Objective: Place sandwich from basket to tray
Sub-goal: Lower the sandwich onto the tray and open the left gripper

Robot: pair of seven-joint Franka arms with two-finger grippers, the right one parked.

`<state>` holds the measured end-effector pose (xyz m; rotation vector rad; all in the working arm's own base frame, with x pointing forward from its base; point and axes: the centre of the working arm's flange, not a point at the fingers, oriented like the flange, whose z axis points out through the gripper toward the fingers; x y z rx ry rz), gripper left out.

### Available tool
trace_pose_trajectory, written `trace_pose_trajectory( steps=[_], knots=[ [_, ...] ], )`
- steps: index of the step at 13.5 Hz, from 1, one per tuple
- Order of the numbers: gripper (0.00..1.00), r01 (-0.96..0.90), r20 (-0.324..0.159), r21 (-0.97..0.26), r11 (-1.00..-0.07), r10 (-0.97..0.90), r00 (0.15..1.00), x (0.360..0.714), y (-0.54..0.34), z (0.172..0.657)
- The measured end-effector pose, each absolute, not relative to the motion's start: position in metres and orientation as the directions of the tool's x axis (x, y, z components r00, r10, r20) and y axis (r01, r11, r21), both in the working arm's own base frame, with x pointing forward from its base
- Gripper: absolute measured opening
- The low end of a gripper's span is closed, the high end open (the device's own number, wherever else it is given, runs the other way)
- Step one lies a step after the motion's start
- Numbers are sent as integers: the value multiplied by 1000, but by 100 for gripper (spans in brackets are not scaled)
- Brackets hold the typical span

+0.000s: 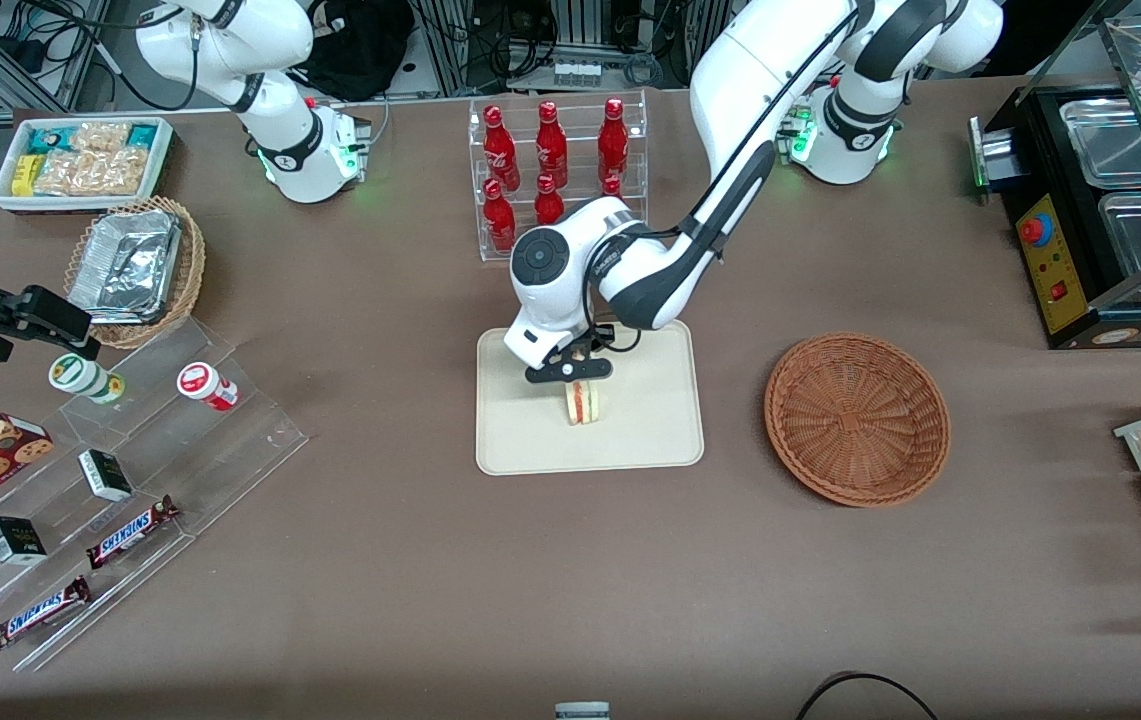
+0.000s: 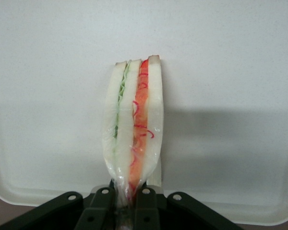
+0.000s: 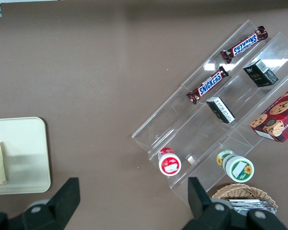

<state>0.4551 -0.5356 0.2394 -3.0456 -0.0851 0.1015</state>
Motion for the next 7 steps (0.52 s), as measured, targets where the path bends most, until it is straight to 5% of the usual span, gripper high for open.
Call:
trace_pose_trajectory(
  steps=[3,7],
  knots=[
    [18,46,-66,-97,-994,53,996,454,-536,238],
    [57,46,-62,-92,-995,52,997,454,-538,240]
  ],
)
